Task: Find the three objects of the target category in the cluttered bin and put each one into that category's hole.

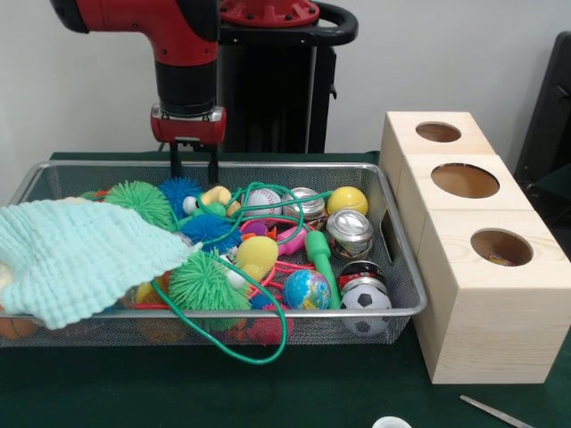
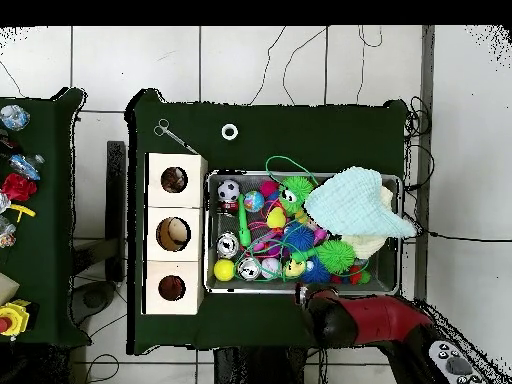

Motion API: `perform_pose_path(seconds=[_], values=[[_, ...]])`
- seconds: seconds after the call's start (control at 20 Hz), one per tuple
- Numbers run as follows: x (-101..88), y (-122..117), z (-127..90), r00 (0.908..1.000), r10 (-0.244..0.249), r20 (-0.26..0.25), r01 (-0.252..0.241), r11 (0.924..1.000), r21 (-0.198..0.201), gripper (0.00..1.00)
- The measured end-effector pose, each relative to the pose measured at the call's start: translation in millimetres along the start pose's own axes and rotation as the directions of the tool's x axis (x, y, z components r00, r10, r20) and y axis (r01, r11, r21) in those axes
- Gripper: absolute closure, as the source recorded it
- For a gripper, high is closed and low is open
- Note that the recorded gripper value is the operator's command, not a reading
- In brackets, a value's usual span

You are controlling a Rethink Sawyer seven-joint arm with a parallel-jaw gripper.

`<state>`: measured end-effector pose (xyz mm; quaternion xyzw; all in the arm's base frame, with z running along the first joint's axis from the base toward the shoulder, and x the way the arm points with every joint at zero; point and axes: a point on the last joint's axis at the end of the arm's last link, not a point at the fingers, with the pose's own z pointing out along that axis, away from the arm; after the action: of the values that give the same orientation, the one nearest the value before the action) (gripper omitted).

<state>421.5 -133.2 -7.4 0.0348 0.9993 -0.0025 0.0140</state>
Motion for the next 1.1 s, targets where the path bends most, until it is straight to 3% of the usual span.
perform_pose_path(seconds=[0.65, 1.1], values=[[-0.5, 2.9, 2.9, 0.9996, -0.027, 0.001, 0.027, 0.9996, 0.003, 0.0], [-6.4, 23.9, 3.9, 0.9975, -0.071, 0.009, 0.071, 0.9975, -0.007, 0.0]])
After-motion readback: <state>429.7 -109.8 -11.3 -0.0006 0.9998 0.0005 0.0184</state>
